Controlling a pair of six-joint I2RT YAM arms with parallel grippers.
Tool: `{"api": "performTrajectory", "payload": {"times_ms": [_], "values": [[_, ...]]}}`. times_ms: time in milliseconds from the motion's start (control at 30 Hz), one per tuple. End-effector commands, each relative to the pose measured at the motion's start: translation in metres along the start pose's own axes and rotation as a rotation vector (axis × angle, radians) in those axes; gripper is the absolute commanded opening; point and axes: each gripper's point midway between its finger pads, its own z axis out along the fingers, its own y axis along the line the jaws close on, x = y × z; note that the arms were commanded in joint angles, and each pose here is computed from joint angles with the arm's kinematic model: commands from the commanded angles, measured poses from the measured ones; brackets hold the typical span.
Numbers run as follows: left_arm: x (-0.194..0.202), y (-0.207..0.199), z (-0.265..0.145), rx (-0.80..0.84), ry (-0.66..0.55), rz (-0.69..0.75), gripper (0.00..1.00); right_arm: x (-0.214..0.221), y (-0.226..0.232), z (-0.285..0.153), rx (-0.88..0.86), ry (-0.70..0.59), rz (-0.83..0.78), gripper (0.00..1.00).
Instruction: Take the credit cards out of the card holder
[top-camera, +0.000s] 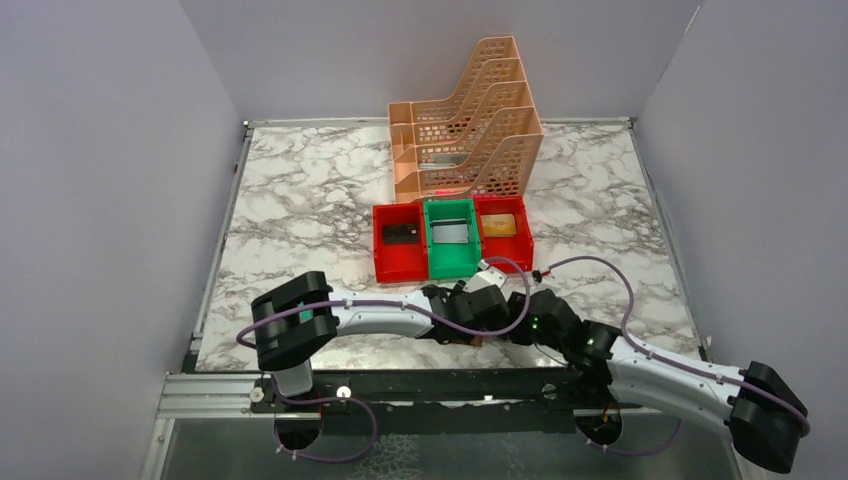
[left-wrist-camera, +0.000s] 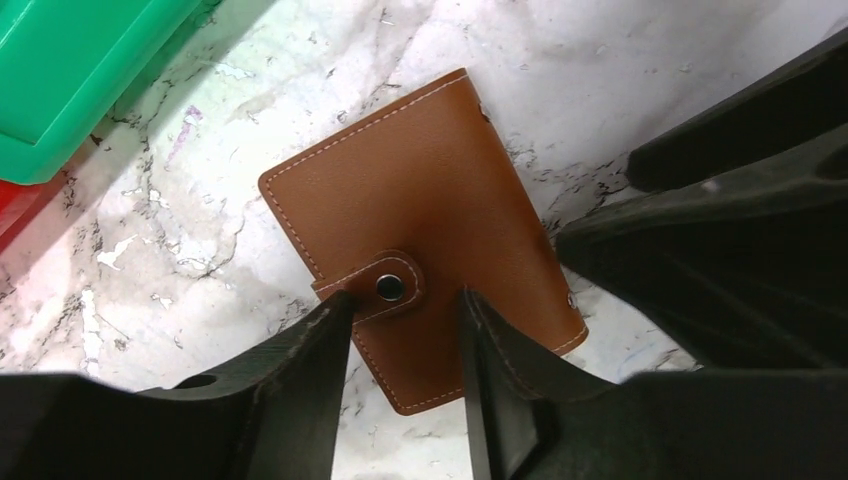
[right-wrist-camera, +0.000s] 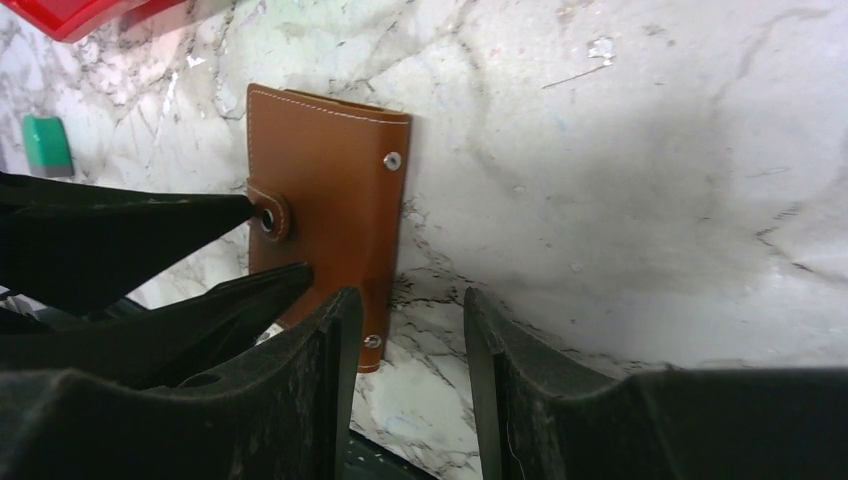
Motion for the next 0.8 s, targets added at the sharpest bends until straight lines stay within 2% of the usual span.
{"api": "performTrajectory", "payload": {"times_ms": [0,233,400,500,667,767], "values": [[0.029,0.016,0.016,-0.091,0.071,0.050,0.42,0.005,0.018,0.003,-0.085,0.026,0.052,0.48],[0.033,0.025,0.015,-0.119,0.067,0.052,0.25,-0.003,0.010,0.012,0.009,-0.006,0.091,0.52],[0.033,0.026,0.013,-0.106,0.042,0.038,0.21,0.006,0.009,0.021,-0.019,0.008,0.163,0.54],[0.033,0.023,0.014,-0.087,0.037,0.036,0.17,0.009,0.006,0.026,-0.009,0.017,0.139,0.54],[0.031,0.021,0.013,-0.075,0.015,0.013,0.13,0.021,-0.008,0.039,0.097,0.089,0.038,0.31],[0.030,0.027,0.012,-0.096,-0.003,0.003,0.12,0.025,-0.016,0.042,0.118,0.090,0.049,0.18]]}}
